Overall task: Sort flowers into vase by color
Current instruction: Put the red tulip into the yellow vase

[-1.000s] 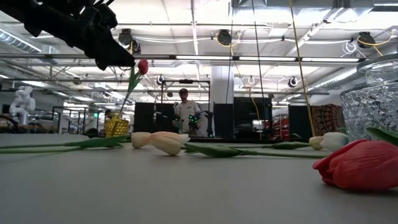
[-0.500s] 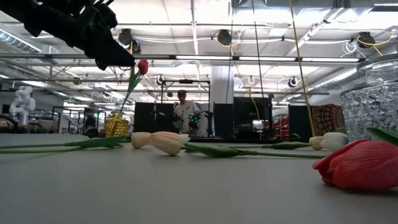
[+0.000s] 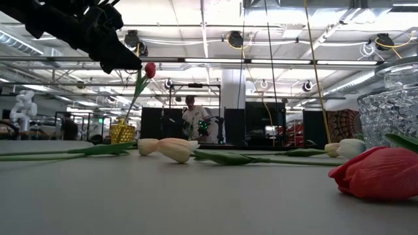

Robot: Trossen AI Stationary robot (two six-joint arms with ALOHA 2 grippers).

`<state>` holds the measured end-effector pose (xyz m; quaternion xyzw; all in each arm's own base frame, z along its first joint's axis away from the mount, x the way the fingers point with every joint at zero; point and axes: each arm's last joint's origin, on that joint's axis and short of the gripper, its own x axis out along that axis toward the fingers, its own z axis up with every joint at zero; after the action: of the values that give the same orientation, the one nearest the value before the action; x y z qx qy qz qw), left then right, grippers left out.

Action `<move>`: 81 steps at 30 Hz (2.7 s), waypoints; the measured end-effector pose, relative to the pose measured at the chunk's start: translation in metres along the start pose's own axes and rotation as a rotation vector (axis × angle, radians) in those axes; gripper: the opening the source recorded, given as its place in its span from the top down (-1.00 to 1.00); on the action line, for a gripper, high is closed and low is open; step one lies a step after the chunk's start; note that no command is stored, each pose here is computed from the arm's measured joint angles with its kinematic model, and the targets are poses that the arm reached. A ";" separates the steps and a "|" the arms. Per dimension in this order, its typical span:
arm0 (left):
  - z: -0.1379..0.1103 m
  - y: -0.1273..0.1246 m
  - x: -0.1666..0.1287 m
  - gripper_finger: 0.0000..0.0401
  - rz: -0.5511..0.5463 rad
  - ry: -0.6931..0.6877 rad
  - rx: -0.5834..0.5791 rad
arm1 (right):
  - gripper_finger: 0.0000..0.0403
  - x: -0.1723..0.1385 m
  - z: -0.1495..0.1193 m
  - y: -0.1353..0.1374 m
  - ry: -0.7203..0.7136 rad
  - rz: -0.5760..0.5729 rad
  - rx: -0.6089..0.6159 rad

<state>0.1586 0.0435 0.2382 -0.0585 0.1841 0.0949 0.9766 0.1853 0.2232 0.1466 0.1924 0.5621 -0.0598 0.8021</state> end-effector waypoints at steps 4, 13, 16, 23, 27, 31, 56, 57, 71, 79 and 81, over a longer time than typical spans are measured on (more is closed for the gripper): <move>0.000 0.000 0.000 0.42 0.000 0.000 0.000 | 0.18 0.009 -0.003 -0.001 0.033 -0.022 0.006; 0.000 0.000 0.000 0.42 0.000 0.000 0.000 | 0.18 0.011 -0.003 -0.001 0.014 -0.034 0.008; 0.000 0.000 0.000 0.42 0.000 0.000 0.000 | 0.18 0.011 -0.003 -0.001 0.011 -0.037 0.007; 0.000 0.000 0.000 0.42 0.000 0.000 0.000 | 0.18 0.011 -0.003 -0.001 0.000 -0.044 0.007; 0.000 0.000 0.000 0.42 0.000 0.000 0.000 | 0.20 0.011 -0.001 -0.002 -0.010 -0.053 0.011; 0.000 0.000 0.000 0.42 0.000 0.000 0.000 | 0.30 0.012 0.000 -0.003 -0.016 -0.061 0.014; 0.000 0.000 0.000 0.42 0.000 0.000 0.000 | 0.99 0.012 -0.002 -0.004 0.059 -0.045 -0.039; 0.000 0.000 0.000 0.42 0.000 0.000 0.000 | 0.99 0.012 -0.002 -0.004 0.060 -0.044 -0.050; 0.000 0.000 0.000 0.42 0.000 0.000 0.000 | 1.00 0.011 -0.003 -0.003 0.092 -0.023 -0.152; 0.000 0.000 0.000 0.42 0.000 0.000 0.000 | 1.00 0.010 -0.001 0.000 0.062 0.007 -0.195; 0.000 0.000 0.000 0.42 0.000 0.000 0.000 | 1.00 0.008 0.000 0.001 0.045 0.021 -0.194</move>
<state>0.1586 0.0435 0.2381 -0.0585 0.1842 0.0949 0.9765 0.1884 0.2255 0.1391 0.1210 0.5812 0.0076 0.8047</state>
